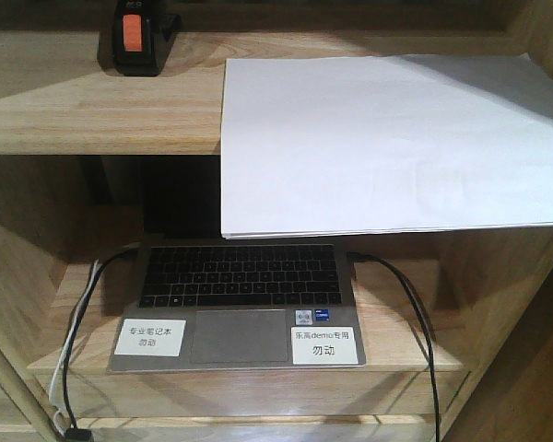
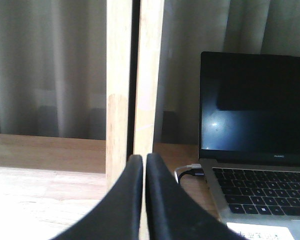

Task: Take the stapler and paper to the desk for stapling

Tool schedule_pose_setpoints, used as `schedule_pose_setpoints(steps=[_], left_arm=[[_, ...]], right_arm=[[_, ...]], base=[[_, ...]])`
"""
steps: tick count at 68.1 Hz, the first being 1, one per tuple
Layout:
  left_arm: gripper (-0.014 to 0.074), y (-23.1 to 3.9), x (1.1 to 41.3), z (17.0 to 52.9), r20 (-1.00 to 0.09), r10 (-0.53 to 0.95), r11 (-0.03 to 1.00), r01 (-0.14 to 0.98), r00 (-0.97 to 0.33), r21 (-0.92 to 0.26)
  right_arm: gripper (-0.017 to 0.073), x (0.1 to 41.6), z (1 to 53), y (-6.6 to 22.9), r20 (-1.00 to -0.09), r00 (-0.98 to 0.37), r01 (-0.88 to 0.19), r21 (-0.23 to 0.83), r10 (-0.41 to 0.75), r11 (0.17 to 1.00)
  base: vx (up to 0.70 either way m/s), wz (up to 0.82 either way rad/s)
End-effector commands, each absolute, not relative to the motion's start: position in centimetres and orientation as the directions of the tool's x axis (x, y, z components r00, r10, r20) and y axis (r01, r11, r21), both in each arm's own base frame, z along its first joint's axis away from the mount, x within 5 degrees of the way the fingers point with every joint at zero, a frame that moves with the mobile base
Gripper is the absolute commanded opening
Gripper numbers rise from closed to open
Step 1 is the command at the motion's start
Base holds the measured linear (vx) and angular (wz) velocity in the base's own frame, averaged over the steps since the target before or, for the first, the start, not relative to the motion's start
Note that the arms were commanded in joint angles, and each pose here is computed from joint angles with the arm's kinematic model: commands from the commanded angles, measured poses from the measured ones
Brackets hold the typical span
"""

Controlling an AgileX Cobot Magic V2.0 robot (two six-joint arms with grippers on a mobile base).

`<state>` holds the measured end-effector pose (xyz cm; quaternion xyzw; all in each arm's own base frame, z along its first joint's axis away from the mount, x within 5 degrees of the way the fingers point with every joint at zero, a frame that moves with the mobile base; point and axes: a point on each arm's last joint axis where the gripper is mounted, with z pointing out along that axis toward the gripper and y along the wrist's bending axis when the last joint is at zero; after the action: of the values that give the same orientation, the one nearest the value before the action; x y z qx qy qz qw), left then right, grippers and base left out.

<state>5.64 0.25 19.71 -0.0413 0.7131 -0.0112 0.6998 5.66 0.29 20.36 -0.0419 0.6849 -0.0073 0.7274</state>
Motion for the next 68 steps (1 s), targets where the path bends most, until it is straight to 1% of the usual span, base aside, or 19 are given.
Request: schedule_pose_setpoints(steps=[1, 68], left_arm=[[-0.0006, 0.24, 5.56, 20.12, -0.995, -0.078, 0.996, -0.037, 0.067, -0.08], [-0.0006, 0.24, 5.56, 20.12, -0.995, -0.078, 0.996, -0.037, 0.067, -0.08]], right_arm=[[-0.001, 5.53, 20.96, 0.29, -0.987, 0.143, -0.039, -0.079, -0.073, 0.996], [-0.001, 5.53, 20.96, 0.29, -0.987, 0.143, -0.039, -0.079, -0.073, 0.996]], base=[[0.0, 0.0], [0.0, 0.0]])
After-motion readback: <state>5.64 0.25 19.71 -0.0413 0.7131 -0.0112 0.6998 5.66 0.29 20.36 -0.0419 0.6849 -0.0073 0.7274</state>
